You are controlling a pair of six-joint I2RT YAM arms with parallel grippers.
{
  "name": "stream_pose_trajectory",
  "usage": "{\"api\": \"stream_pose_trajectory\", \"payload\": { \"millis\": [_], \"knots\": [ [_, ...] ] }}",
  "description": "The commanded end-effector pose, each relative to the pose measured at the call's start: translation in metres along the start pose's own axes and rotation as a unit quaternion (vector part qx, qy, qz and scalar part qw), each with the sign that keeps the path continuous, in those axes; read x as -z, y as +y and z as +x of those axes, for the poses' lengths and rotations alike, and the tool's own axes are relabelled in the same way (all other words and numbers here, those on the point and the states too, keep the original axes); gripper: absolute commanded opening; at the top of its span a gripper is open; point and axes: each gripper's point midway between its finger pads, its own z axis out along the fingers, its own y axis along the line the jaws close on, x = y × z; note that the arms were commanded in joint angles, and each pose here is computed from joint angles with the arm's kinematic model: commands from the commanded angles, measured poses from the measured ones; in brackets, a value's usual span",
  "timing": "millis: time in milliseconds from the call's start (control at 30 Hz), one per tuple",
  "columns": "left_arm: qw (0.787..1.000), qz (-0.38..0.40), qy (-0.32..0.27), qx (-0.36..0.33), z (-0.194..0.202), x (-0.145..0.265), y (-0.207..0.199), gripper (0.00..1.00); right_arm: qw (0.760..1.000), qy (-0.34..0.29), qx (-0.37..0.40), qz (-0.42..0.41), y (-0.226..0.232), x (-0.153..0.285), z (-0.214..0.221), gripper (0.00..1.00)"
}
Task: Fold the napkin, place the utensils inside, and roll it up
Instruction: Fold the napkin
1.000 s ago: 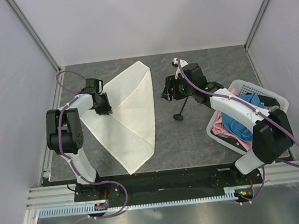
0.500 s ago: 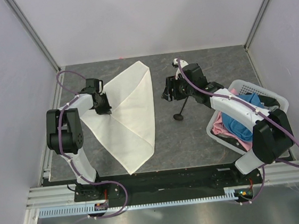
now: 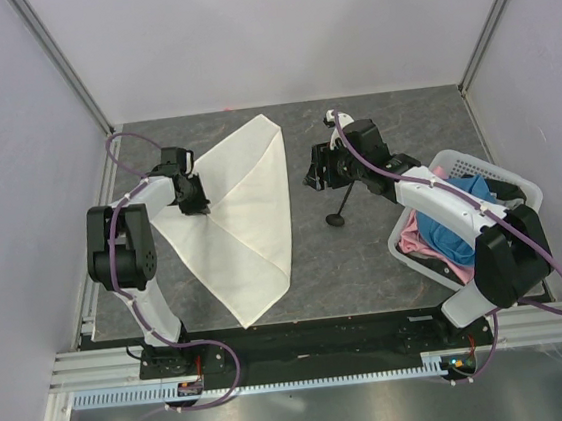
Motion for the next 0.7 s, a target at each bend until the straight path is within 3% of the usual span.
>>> {"api": "stream_pose_trajectory", "payload": {
  "millis": [0, 233, 533, 667],
  "knots": [
    [0.999, 0.019, -0.033, -0.018, -0.0166, 0.0196, -0.0119, 0.19, 1.0, -0.01, 0.008, -0.008, 0.0031, 0.0035, -0.0065, 0.66],
    [0.999, 0.015, -0.039, -0.02, -0.0181, 0.0225, -0.0128, 0.17, 1.0, -0.002, 0.006, -0.01, 0.0021, 0.0015, -0.0024, 0.66],
    [0.999, 0.013, -0.032, -0.023, -0.0158, 0.0203, -0.0116, 0.23, 1.0, -0.002, 0.007, -0.012, 0.0034, 0.0016, -0.0026, 0.67],
    [0.999, 0.013, -0.031, -0.023, -0.0159, 0.0198, -0.0122, 0.15, 1.0, 0.0, 0.006, -0.012, 0.0032, 0.0017, -0.0012, 0.66]
  ]
}}
